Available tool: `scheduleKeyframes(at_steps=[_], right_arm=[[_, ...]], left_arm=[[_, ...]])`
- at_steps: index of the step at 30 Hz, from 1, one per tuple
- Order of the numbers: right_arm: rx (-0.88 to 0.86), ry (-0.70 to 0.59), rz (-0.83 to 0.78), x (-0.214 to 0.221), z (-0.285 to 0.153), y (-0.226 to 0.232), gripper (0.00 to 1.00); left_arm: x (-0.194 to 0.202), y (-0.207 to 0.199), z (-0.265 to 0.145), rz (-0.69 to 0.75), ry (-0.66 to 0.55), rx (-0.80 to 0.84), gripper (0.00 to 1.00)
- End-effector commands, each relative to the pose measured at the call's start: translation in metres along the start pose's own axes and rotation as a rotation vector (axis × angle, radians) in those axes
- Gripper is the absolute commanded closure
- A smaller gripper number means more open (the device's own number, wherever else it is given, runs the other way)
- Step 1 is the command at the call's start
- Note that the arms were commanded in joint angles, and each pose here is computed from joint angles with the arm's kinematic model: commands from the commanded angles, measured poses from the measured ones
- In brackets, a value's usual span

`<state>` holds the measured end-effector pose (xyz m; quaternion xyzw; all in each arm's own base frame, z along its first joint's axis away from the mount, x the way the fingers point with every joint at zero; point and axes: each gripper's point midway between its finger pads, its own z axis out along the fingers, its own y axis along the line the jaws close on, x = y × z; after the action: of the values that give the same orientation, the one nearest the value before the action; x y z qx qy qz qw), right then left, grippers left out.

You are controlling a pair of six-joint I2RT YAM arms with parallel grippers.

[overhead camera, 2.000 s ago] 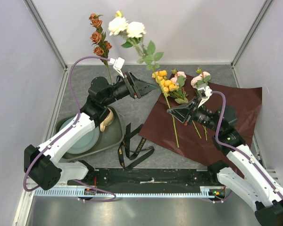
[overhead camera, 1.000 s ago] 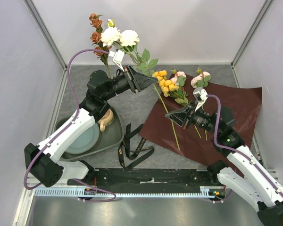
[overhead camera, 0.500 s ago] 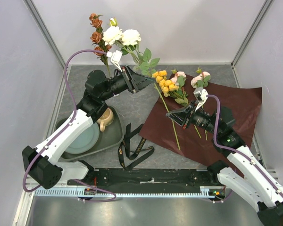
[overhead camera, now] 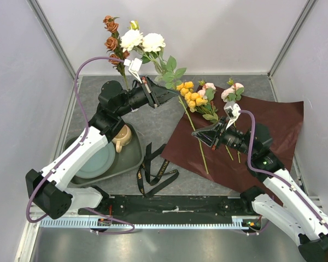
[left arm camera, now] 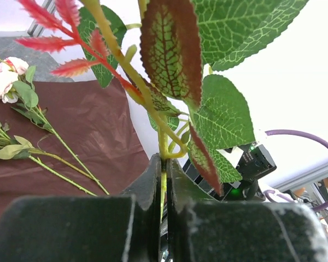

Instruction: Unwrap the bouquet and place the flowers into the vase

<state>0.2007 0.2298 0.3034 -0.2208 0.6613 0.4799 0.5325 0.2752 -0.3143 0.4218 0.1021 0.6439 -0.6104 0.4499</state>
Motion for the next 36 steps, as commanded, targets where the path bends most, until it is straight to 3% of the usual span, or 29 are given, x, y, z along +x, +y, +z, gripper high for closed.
scheduleKeyframes(at_steps=[1,3,4,7,13,19,23,29,36], right_arm=[[-0.045,-0.014,-0.032,-0.008,0.002,0.01,0.95],[-0.03,-0.01,-0.025,-0.008,0.003,0.007,0.75],[-0.016,-0.009,-0.024,-0.008,0.003,0.004,0.48],[0.133,-0.013,-0.017,-0.009,0.001,-0.021,0.22],[0.657,-0.053,-0.016,-0.016,-0.039,-0.101,0.02],[0.723,-0.021,-0.009,-0.009,-0.043,-0.113,0.02],[0.702,-0.003,0.021,-0.004,-0.036,-0.113,0.02],[0.689,-0.007,0.033,-0.006,-0.035,-0.109,0.02],[0.702,-0.016,0.045,-0.007,-0.041,-0.107,0.02]], left_arm=[[-0.024,-0.023,-0.002,0.091,-0.057,0.056,0.98],[-0.026,-0.024,-0.003,0.111,-0.064,0.056,0.98],[-0.027,-0.024,-0.003,0.119,-0.068,0.054,0.98],[-0.035,-0.025,-0.009,0.183,-0.091,0.018,0.98],[-0.08,-0.006,-0.052,0.518,-0.204,-0.302,0.98],[-0.149,-0.004,-0.098,0.781,-0.344,-0.615,0.98],[-0.191,0.012,-0.106,0.813,-0.411,-0.777,0.98],[-0.246,0.004,-0.111,0.848,-0.525,-0.821,0.98],[-0.279,0.018,-0.115,0.935,-0.542,-0.92,0.98]])
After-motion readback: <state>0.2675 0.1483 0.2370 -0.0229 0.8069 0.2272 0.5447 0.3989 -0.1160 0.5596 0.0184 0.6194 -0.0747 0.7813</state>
